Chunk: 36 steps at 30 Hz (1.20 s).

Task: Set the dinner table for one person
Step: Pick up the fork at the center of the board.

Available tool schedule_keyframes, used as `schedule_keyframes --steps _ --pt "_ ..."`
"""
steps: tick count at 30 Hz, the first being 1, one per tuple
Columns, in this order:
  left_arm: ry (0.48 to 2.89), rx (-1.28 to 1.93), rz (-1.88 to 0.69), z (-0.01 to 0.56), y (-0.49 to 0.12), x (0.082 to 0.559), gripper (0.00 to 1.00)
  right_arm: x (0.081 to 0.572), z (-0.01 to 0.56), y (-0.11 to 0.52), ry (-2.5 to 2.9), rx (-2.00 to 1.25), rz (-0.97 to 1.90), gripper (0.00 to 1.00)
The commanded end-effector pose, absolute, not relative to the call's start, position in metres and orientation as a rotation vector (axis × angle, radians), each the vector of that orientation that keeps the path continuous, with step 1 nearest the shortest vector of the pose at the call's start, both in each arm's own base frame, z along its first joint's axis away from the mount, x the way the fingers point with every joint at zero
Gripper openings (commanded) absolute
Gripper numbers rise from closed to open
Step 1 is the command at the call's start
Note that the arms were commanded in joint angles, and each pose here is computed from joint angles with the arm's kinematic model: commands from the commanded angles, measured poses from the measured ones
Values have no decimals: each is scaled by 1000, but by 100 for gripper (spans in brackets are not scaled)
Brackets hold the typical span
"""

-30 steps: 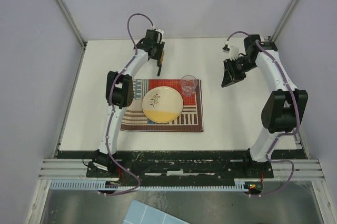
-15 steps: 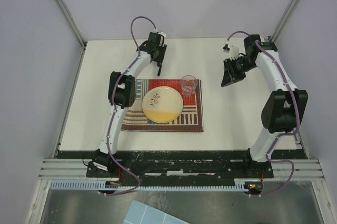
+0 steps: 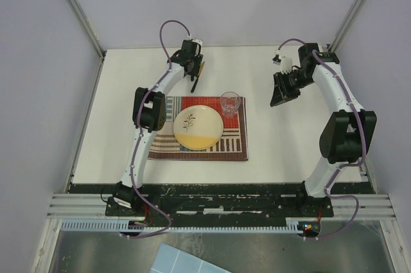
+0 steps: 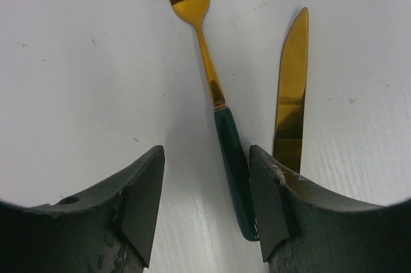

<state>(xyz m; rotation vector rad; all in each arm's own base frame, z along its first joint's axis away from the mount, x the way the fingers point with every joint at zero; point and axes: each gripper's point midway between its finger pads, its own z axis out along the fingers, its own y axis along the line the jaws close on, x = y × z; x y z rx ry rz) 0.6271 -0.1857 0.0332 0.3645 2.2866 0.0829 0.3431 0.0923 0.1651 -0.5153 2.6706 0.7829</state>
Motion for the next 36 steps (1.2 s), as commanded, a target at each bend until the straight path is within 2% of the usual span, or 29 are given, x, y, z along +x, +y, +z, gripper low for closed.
schedule_keyframes --steps 1,3,4,8,11,18,22,36 --pt "2268 352 129 40 -180 632 62 346 184 94 2595 -525 779 33" --pt "2275 349 131 39 -180 630 62 346 184 93 2595 -521 778 33" --pt "2280 346 130 37 -179 629 58 346 184 93 2593 -520 778 33" --pt "2297 343 119 32 -181 626 52 345 183 93 2599 -519 779 33" --pt "2320 336 104 26 -181 623 52 345 184 92 2595 -518 778 33" --pt "2380 309 94 9 -176 614 60 345 185 93 2592 -517 784 33" --pt "2428 292 39 0 -179 606 60 344 185 92 2589 -517 782 33" --pt "2621 255 -62 -22 -182 564 47 342 186 94 2577 -505 799 33"
